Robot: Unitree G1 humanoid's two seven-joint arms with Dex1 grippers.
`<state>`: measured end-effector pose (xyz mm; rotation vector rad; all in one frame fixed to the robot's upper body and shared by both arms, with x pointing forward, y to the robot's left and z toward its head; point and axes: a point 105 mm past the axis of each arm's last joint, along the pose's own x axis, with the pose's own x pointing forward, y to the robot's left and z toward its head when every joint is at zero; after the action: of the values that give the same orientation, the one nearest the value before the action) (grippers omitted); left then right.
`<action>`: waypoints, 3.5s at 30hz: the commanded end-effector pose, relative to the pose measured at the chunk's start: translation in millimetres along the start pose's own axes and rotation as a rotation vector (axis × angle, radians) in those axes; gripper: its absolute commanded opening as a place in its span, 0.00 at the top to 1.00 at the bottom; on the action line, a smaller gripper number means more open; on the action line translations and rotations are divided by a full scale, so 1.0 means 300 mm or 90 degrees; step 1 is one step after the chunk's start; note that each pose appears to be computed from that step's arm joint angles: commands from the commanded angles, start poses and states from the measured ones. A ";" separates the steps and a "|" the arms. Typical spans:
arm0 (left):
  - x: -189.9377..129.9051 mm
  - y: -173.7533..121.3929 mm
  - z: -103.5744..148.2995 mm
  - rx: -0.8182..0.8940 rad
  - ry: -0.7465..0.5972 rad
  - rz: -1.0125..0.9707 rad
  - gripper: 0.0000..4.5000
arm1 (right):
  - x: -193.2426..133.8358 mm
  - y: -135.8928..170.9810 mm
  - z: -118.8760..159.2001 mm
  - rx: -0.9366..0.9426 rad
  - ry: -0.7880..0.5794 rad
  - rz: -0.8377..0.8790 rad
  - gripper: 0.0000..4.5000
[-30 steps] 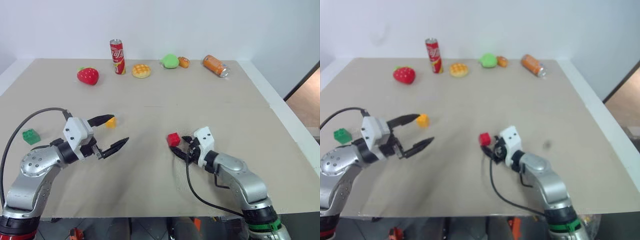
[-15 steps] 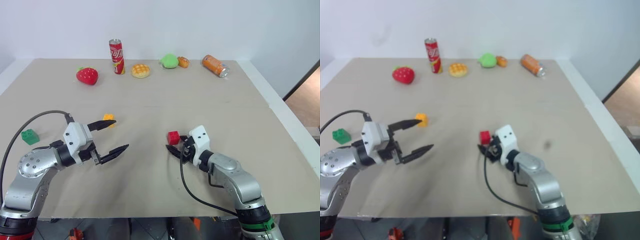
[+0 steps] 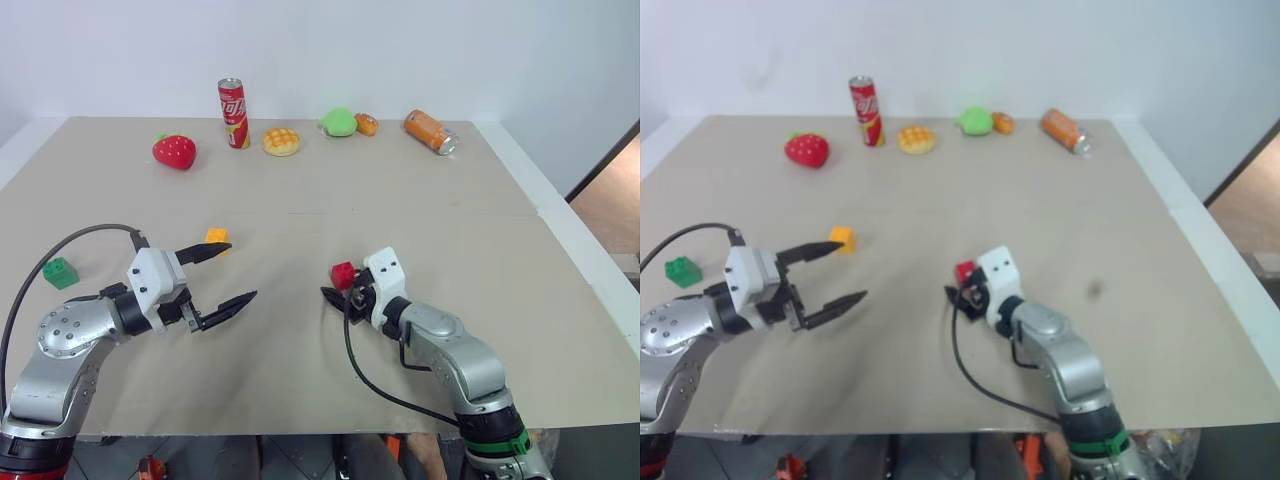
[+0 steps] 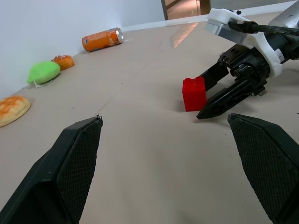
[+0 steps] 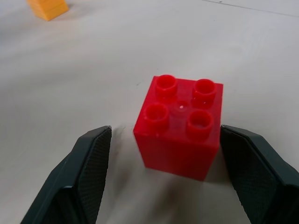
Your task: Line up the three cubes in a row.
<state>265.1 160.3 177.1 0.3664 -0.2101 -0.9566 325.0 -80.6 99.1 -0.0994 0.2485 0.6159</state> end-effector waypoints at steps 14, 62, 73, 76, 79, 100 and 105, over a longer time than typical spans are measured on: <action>-0.153 0.048 -0.073 -0.052 0.052 0.040 0.00 | 0.008 -0.006 0.064 -0.154 -0.036 0.175 0.63; -0.211 0.068 -0.102 -0.050 0.079 0.110 0.00 | 0.128 0.015 0.033 -0.295 0.020 0.517 0.18; -0.311 0.096 -0.136 -0.207 0.030 0.334 0.00 | 0.014 -0.143 0.149 -0.334 -0.006 0.453 0.09; -0.379 0.108 -0.159 -0.242 0.027 0.462 0.00 | -0.039 -0.184 0.277 -0.303 -0.090 0.412 0.09; -0.450 0.106 -0.213 -0.272 0.057 0.591 0.00 | -0.091 -0.136 0.402 -0.251 -0.194 0.427 0.09; -0.674 0.273 -0.432 -0.277 0.282 0.921 0.00 | -0.104 0.239 0.300 -0.170 -0.207 0.556 0.09; -0.623 0.321 -0.430 -0.256 0.292 0.880 0.00 | -0.103 0.266 0.270 -0.164 -0.198 0.551 0.09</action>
<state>270.9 392.6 86.0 -0.0401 0.1772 0.4839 277.0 -22.7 173.2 -0.1245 -0.0553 1.4980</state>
